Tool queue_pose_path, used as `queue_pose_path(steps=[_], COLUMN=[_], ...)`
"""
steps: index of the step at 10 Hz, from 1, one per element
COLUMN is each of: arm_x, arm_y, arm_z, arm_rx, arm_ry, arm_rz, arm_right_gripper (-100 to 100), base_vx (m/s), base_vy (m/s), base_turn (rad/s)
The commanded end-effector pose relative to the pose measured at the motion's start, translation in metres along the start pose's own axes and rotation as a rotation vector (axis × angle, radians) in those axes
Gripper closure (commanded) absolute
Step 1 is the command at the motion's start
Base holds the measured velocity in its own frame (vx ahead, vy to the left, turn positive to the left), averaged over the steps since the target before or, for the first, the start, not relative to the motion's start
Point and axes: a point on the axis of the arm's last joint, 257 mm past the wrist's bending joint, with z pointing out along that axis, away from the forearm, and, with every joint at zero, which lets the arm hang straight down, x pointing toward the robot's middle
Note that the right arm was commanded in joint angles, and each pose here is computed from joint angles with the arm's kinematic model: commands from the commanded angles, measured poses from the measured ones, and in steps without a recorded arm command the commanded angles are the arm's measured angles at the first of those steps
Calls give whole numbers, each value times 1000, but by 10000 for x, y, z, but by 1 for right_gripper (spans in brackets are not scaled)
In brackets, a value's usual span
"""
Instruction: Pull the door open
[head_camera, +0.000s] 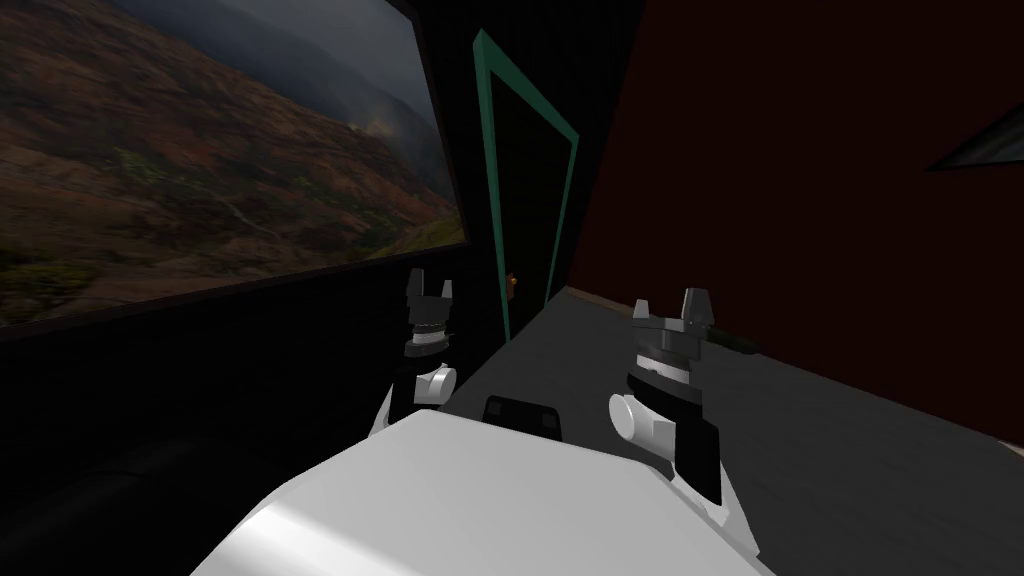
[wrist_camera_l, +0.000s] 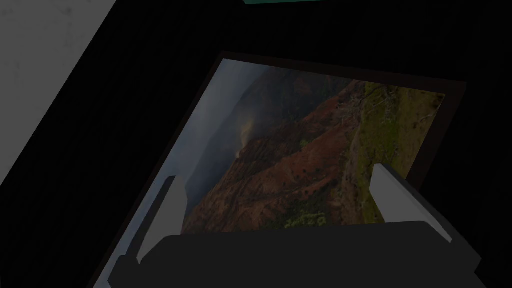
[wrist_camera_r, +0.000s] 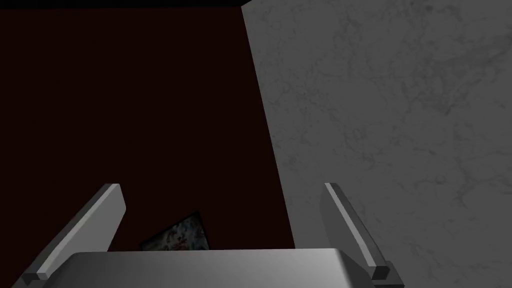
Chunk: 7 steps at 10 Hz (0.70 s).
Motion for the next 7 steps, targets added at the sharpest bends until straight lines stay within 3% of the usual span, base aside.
queue_pose_path(steps=[1, 7], arm_x=[86, 406], arm_y=[-130, -615], arm_z=[-7, -62], arm_rx=[18, 79], arm_ry=[28, 135], arm_rz=[-39, -190], arm_right_gripper=[-100, -100], base_vx=[98, 82], base_vy=[-70, -26], base_turn=[159, 126])
